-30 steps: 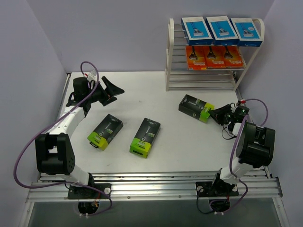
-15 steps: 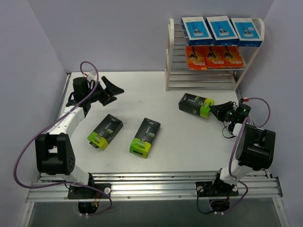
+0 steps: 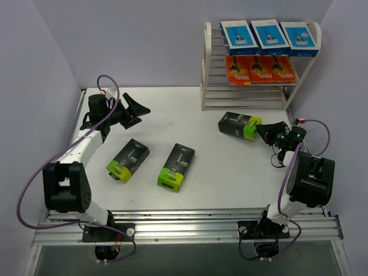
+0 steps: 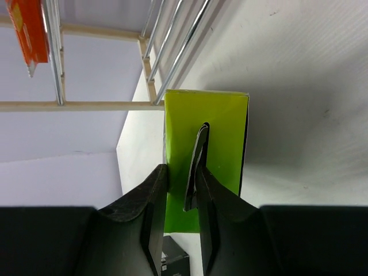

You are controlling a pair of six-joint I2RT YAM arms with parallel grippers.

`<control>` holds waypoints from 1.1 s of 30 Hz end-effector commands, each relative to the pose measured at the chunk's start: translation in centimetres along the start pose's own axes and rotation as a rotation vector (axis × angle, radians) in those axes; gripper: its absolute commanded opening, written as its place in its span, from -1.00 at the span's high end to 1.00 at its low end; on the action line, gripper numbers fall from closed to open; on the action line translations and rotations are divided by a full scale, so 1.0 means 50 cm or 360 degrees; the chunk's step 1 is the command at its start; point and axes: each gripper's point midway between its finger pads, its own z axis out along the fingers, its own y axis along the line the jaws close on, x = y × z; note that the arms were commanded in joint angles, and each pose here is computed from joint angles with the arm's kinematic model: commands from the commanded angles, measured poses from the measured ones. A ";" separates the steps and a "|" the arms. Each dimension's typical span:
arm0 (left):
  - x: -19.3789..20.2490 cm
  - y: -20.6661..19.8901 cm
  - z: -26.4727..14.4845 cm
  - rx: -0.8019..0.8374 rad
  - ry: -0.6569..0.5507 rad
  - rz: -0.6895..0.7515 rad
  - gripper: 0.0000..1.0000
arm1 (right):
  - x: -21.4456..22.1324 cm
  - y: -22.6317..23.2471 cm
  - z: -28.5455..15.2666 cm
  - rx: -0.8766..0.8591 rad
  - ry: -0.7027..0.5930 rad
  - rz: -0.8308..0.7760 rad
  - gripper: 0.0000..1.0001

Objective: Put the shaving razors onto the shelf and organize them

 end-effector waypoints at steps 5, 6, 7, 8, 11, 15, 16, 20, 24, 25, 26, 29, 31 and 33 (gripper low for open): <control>-0.017 -0.012 -0.001 0.0059 -0.0029 0.0033 -0.89 | -0.045 0.110 -0.024 -0.0306 -0.0096 -0.0092 1.00; -0.018 -0.011 -0.002 0.0058 -0.0031 0.0035 -0.89 | -0.045 0.111 -0.025 -0.0312 -0.0098 -0.0091 1.00; -0.017 -0.011 -0.002 0.0057 -0.0030 0.0031 -0.89 | -0.048 0.111 -0.026 -0.0314 -0.0104 -0.0085 1.00; -0.018 -0.010 -0.002 0.0056 -0.0032 0.0030 -0.89 | -0.049 0.113 -0.027 -0.0320 -0.0104 -0.0090 1.00; -0.019 -0.010 -0.002 0.0058 -0.0034 0.0029 -0.89 | -0.052 0.113 -0.030 -0.0326 -0.0109 -0.0086 1.00; -0.020 -0.011 -0.004 0.0064 -0.0036 0.0025 -0.89 | -0.046 0.101 -0.028 -0.0294 -0.0081 -0.0089 1.00; -0.020 -0.011 -0.004 0.0063 -0.0035 0.0024 -0.89 | -0.042 0.091 -0.026 -0.0270 -0.0070 -0.0088 1.00; -0.022 -0.009 -0.004 0.0063 -0.0038 0.0019 -0.89 | -0.021 0.054 -0.027 -0.0186 -0.0019 -0.0155 1.00; -0.021 -0.010 -0.003 0.0071 -0.0035 0.0015 -0.89 | 0.005 0.021 -0.030 -0.0088 0.0050 -0.0239 1.00; -0.021 -0.010 -0.003 0.0071 -0.0035 0.0015 -0.89 | 0.013 0.016 -0.032 -0.0056 0.0078 -0.0245 1.00; -0.021 -0.009 -0.003 0.0070 -0.0037 0.0015 -0.89 | 0.020 0.012 -0.032 -0.0041 0.0097 -0.0264 1.00; -0.021 -0.010 -0.003 0.0071 -0.0035 0.0015 -0.89 | 0.034 0.001 -0.039 0.0000 0.0139 -0.0321 1.00; -0.021 -0.010 -0.004 0.0071 -0.0038 0.0016 -0.89 | 0.047 -0.010 -0.043 0.0021 0.0178 -0.0330 1.00; -0.021 -0.012 -0.004 0.0074 -0.0038 0.0018 -0.89 | 0.059 -0.013 -0.047 0.0009 0.0213 -0.0326 1.00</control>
